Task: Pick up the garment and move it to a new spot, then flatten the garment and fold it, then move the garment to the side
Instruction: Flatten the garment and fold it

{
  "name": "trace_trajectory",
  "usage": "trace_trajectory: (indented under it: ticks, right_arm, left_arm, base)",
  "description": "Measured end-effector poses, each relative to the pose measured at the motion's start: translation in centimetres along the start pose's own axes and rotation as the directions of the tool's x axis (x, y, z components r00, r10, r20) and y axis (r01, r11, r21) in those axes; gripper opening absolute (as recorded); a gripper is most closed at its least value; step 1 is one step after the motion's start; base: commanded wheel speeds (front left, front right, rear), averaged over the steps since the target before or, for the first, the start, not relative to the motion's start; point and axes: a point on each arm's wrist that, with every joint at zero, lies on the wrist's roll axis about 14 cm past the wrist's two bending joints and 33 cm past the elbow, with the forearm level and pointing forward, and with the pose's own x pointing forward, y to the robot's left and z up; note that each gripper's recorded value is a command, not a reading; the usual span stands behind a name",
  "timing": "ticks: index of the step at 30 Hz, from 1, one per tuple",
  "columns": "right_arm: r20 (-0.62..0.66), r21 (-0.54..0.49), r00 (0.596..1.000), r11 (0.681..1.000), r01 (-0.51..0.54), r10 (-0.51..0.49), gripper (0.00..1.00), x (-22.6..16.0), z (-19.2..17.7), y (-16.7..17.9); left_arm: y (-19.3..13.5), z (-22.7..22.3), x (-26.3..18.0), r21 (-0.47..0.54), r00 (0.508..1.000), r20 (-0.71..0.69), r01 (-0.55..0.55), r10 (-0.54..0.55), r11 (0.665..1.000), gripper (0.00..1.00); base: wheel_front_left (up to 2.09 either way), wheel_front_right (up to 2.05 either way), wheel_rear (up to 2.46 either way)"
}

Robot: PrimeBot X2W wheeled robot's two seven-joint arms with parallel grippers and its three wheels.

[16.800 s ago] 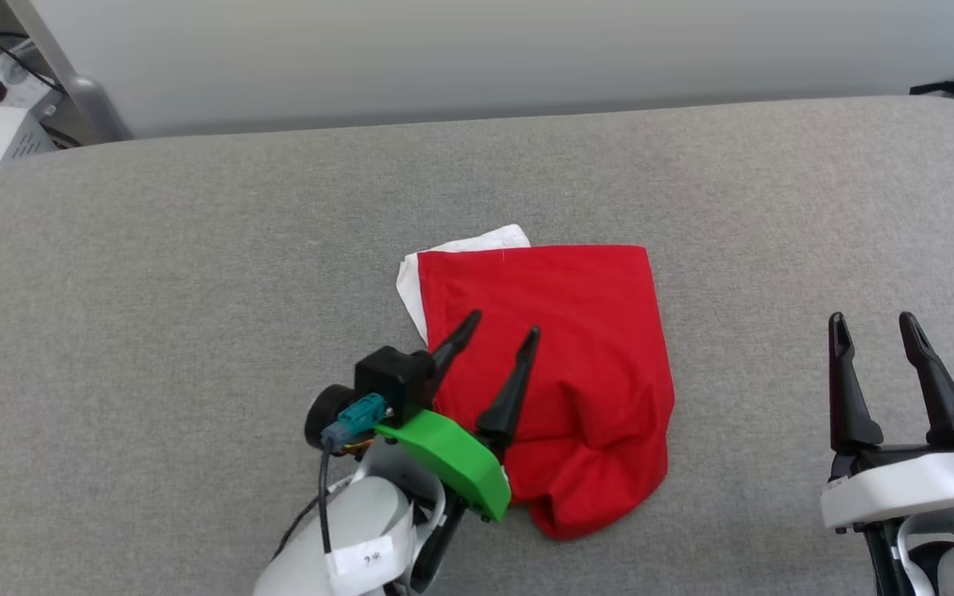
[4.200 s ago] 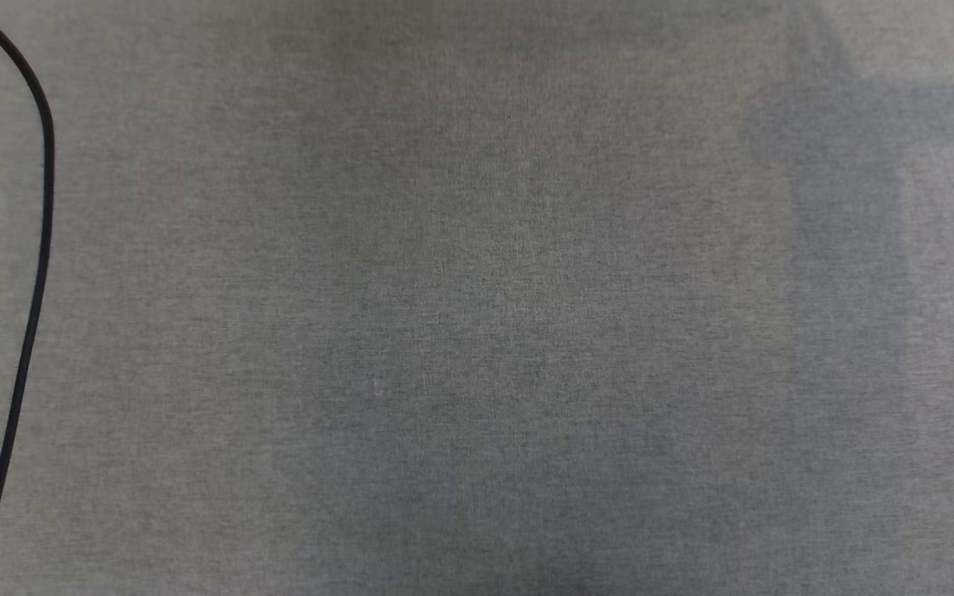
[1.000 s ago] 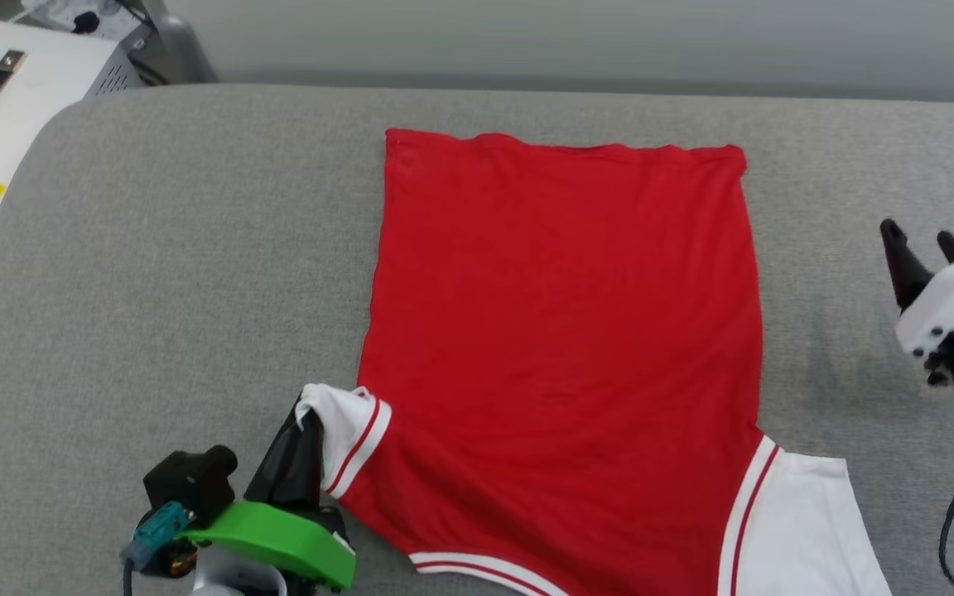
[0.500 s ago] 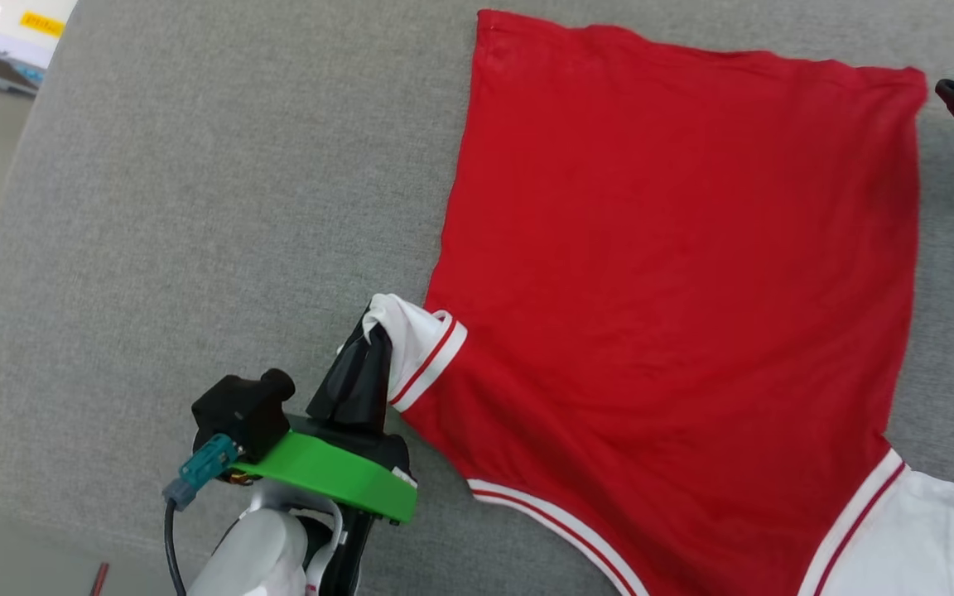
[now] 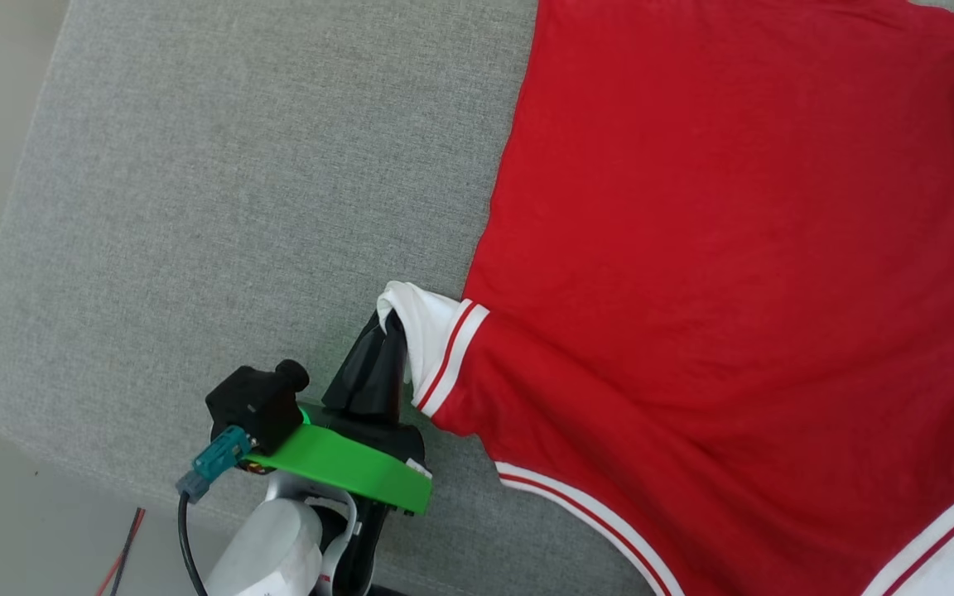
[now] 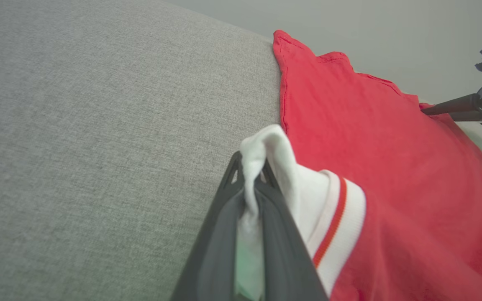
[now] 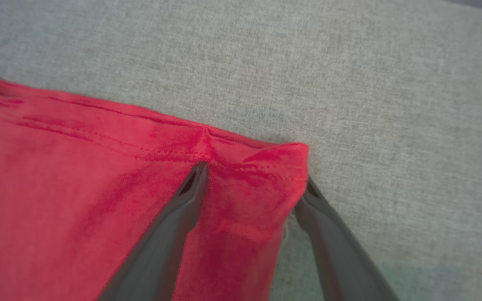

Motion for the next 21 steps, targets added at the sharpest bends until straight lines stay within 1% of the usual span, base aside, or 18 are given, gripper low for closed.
trace_trajectory:
  ticks: [1,5,10,17,21]
  right_arm:
    - [-0.009,0.005,1.000,1.000,-0.004,0.004,0.00,0.1,0.1,0.0]
    - [-0.014,0.010,1.000,1.000,-0.004,0.004,0.00,-0.1,0.2,-0.2]
    - [-0.006,-0.006,1.000,1.000,0.016,-0.016,0.00,-1.5,0.5,-0.6]
    - [0.041,-0.045,0.996,0.996,0.078,-0.076,0.00,-5.5,0.0,-2.7]
    - [0.070,-0.040,0.991,0.992,0.118,-0.115,0.00,-8.6,-1.6,-4.8]
  left_arm:
    - [0.1,0.0,0.0,0.000,1.000,0.001,-0.005,0.005,1.000,0.00]
    - [0.0,0.1,0.1,0.006,1.000,0.008,-0.002,0.002,1.000,0.00]
    - [0.1,0.6,-0.1,0.012,1.000,0.023,-0.002,0.002,1.000,0.00]
    - [-0.1,1.4,-1.3,0.019,0.999,0.041,0.002,-0.002,1.000,0.00]
    - [0.3,1.6,-2.6,0.028,0.999,0.042,-0.008,0.007,1.000,0.00]
  base:
    - [0.00,0.00,0.00]
    - [0.00,0.00,0.00]
    - [0.00,0.00,0.00]
    - [0.00,0.00,0.00]
    - [0.00,0.00,0.00]
